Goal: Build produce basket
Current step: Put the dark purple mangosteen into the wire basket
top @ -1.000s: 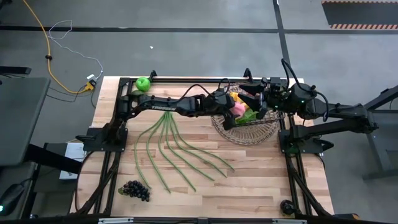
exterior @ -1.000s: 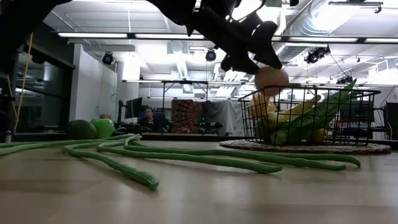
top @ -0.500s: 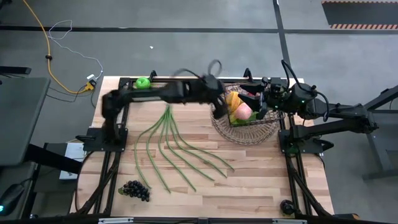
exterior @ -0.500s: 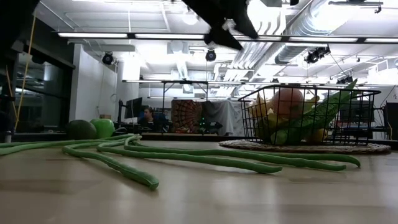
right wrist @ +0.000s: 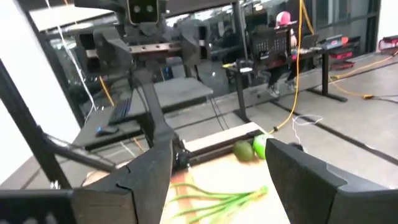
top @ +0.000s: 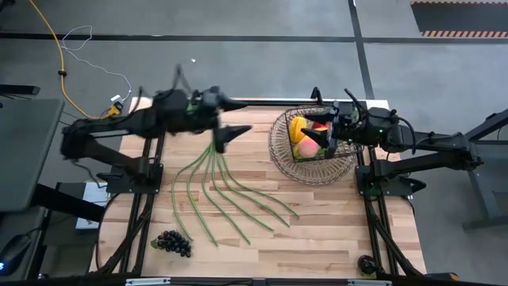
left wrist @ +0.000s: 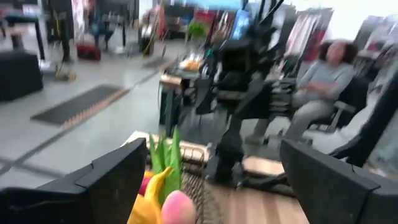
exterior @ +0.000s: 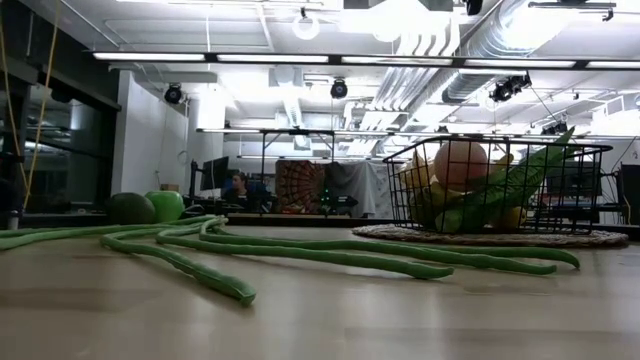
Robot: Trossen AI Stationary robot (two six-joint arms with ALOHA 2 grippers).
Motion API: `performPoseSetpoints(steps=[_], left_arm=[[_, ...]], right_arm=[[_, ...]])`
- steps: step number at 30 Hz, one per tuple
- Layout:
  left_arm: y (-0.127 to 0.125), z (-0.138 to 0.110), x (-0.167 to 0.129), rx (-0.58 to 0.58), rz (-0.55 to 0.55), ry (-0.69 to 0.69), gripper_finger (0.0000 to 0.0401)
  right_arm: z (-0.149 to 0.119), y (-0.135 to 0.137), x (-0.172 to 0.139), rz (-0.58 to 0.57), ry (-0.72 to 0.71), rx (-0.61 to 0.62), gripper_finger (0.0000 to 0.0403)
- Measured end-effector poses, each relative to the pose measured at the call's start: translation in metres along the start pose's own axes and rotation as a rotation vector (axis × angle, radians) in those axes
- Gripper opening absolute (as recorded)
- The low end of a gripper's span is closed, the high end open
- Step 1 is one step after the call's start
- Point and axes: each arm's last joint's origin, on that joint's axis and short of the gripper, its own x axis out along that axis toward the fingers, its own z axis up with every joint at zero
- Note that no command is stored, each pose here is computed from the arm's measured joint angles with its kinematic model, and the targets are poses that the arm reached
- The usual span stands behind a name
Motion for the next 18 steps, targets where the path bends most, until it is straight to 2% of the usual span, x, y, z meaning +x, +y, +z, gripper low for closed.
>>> performPoseSetpoints(steps=[4, 8, 18], left_arm=[[-0.008, -0.023, -0.033, -0.005, 0.007, -0.045, 0.0352], [-0.010, -0.035, -0.051, -0.008, -0.010, -0.082, 0.0352], [-0.009, -0.041, -0.060, -0.033, -0.014, -0.083, 0.0352]], right_arm=[[-0.003, 0.000, 0.000, 0.017, 0.037, -0.019, 0.0248], [-0.005, 0.000, 0.000, 0.018, 0.048, -0.028, 0.0248], [-0.006, 0.001, 0.000, 0.046, 0.065, -0.027, 0.0248]])
